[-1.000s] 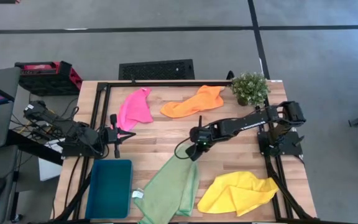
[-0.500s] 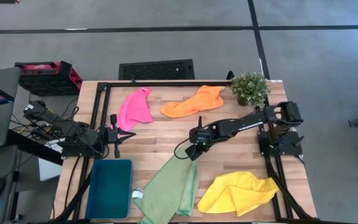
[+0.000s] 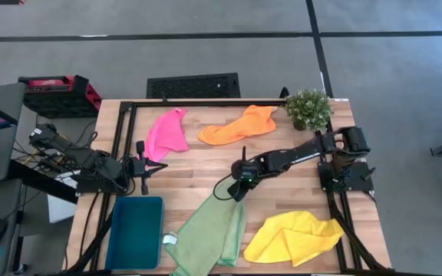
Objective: Fold microfiber towels
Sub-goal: Fold the green microfiber towel
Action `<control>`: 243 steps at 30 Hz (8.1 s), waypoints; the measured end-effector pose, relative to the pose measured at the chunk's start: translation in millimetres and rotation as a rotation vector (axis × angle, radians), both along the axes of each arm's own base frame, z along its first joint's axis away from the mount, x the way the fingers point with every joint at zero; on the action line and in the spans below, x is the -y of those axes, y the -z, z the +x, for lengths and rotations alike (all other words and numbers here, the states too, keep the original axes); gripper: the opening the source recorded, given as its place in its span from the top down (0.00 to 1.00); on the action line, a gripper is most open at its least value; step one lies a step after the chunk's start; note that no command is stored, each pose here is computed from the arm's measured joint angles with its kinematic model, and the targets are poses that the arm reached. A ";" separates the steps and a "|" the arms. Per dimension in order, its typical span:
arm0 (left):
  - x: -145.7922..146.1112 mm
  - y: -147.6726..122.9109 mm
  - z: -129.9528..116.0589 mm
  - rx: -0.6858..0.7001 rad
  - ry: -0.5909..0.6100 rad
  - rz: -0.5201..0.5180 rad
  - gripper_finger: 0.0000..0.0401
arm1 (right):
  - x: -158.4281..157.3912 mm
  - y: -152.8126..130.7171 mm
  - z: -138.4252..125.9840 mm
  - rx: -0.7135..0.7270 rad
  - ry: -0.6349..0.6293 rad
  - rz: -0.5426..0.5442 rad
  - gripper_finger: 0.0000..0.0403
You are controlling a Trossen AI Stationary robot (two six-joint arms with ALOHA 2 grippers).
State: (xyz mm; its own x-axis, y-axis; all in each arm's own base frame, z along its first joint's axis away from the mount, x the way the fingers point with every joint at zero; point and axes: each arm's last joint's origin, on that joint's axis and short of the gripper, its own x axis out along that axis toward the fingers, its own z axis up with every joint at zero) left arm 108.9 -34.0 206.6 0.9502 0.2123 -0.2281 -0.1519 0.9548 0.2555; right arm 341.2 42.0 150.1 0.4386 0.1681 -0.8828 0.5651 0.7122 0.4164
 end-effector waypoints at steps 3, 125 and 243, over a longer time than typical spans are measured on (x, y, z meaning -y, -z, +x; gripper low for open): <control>-0.1 0.8 -0.2 -0.004 -0.004 -0.013 1.00 | -6.0 -0.4 -0.6 0.018 -0.044 -0.078 0.96; 94.3 86.6 139.4 -0.892 0.020 -0.169 0.98 | 68.8 -112.2 -1.2 -0.023 0.029 -0.694 0.97; 70.4 -1.0 142.5 -0.885 -0.224 0.047 1.00 | -50.8 -46.7 -84.5 -0.038 -0.039 -0.570 0.97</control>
